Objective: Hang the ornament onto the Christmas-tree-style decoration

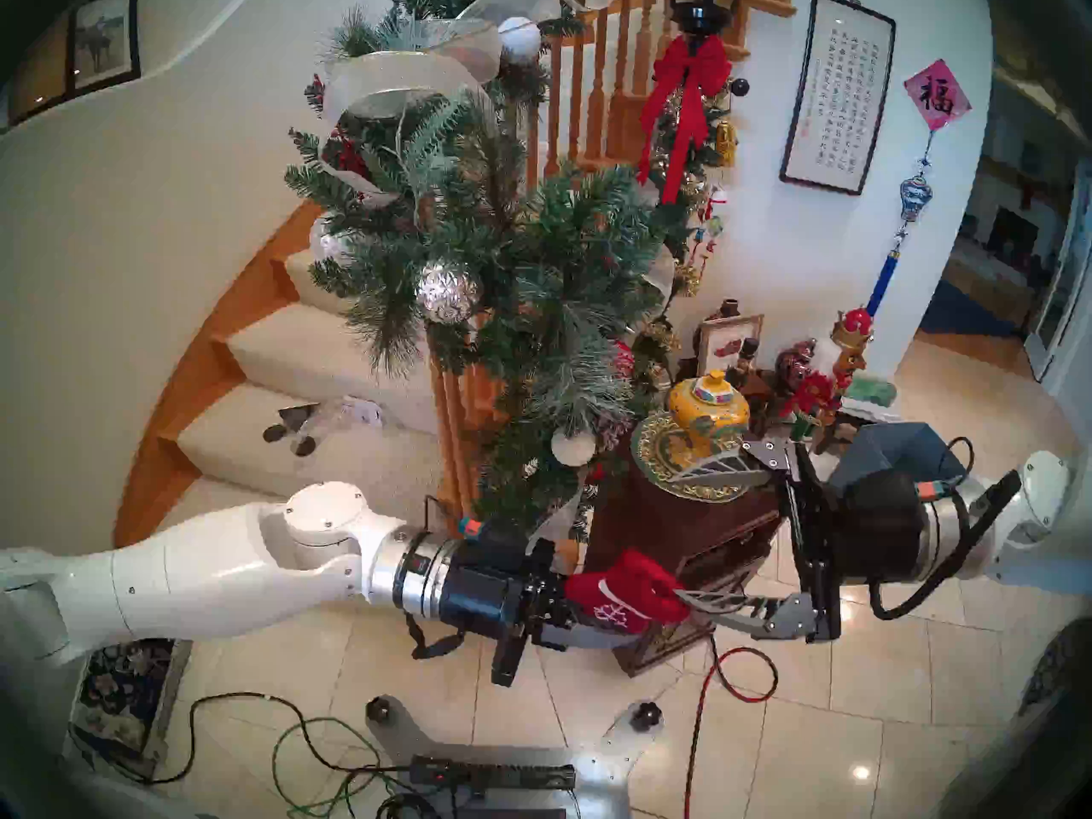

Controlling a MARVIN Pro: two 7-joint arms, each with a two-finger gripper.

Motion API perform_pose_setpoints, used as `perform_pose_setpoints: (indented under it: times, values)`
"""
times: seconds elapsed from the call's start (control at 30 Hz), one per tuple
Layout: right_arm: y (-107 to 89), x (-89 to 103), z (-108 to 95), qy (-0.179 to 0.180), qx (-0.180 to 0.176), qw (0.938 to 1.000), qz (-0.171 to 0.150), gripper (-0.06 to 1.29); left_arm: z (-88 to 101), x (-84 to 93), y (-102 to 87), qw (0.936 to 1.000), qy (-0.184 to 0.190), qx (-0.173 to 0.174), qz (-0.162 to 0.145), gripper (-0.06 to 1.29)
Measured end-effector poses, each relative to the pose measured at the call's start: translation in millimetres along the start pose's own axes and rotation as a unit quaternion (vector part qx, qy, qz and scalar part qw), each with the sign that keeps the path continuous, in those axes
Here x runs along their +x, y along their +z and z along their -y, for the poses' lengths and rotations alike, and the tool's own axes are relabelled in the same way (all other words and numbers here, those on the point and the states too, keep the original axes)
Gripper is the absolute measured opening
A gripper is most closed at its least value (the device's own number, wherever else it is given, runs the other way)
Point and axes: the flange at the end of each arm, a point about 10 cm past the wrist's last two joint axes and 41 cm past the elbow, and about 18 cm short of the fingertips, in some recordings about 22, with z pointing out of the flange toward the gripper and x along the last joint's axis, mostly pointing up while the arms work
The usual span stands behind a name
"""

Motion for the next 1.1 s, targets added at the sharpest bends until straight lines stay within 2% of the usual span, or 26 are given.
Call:
perform_pose_setpoints:
  times: [0.47,0.8,1.1]
  values:
    - [3.0,-0.1,4,-0.001,0.001,1.0000,-0.009,1.24,-7.8,-10.0,-14.9,0.9999,-0.009,0.010,0.005,0.00]
    - [-4.7,-5.0,6,0.005,-0.015,0.9999,-0.005,1.24,-10.7,-14.0,-21.7,0.9998,-0.013,0.013,0.009,0.00]
    - [-10.5,-6.9,6,0.006,-0.025,0.9997,0.000,1.24,-6.6,-17.8,-36.0,0.9994,-0.013,0.028,0.015,0.00]
